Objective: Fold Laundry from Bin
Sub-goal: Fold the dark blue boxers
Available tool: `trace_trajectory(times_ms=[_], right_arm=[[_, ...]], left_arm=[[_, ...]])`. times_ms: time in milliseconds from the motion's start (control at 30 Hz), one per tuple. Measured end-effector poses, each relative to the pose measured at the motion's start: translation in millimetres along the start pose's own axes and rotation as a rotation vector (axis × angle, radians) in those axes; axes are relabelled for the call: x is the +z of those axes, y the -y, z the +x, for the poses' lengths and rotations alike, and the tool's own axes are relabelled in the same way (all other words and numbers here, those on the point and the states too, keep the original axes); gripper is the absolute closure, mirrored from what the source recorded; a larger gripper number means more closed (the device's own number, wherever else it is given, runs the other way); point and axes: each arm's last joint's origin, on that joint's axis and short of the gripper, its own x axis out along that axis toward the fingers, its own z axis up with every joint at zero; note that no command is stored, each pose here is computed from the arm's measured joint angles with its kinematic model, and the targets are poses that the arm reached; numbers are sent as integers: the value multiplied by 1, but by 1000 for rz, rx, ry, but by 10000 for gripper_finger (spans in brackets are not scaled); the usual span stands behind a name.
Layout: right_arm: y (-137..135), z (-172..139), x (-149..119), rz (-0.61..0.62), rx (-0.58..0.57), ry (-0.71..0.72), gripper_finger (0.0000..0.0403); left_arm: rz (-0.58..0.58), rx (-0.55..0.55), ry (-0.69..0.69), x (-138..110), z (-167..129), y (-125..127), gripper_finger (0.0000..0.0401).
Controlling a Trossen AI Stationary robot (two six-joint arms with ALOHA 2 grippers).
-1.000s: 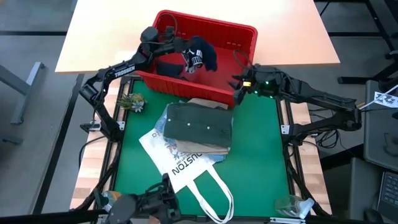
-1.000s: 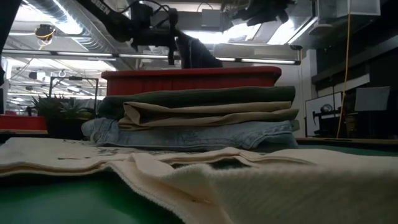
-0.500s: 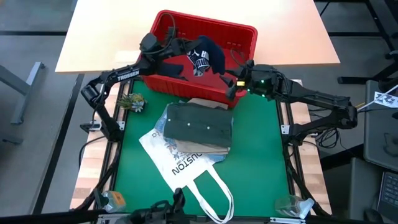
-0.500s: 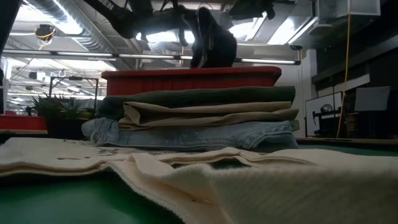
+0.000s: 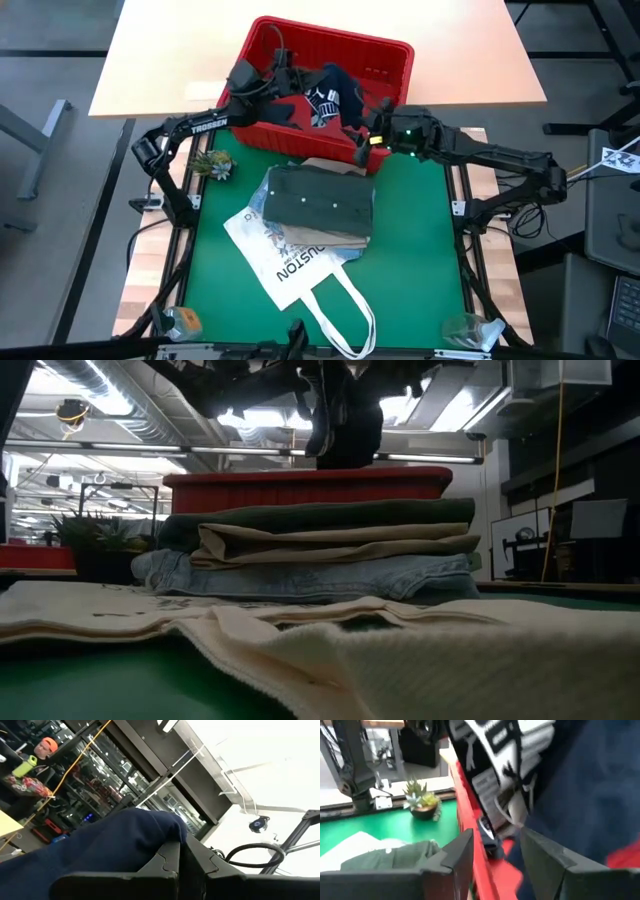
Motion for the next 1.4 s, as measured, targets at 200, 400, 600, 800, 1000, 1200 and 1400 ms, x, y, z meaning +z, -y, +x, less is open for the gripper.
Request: trace_trajectory(times_ms=[200, 400, 600, 800, 1000, 1200, 1400], right_arm=[[-4, 15, -7, -7, -4, -28, 240], [-3, 17, -7, -57, -55, -21, 240], [-2, 18, -3, -73, -65, 12, 240], [-2, 18, -4, -76, -63, 0, 240], [-2, 18, -5, -78, -70, -9, 242], [-2, 18, -5, -78, -72, -9, 304], [-2, 13, -6, -74, -50, -23, 392]], left_arm=[[-12, -19, -23, -9, 6, 4, 401], [-23, -39, -51, -16, 10, 8, 401], [-34, -63, -84, -25, 16, 13, 401], [-44, -76, -98, -32, 19, 16, 401], [-51, -85, -107, -36, 22, 19, 401], [-77, -85, -110, -37, 22, 19, 401], [-71, -94, -132, -36, 21, 19, 401]])
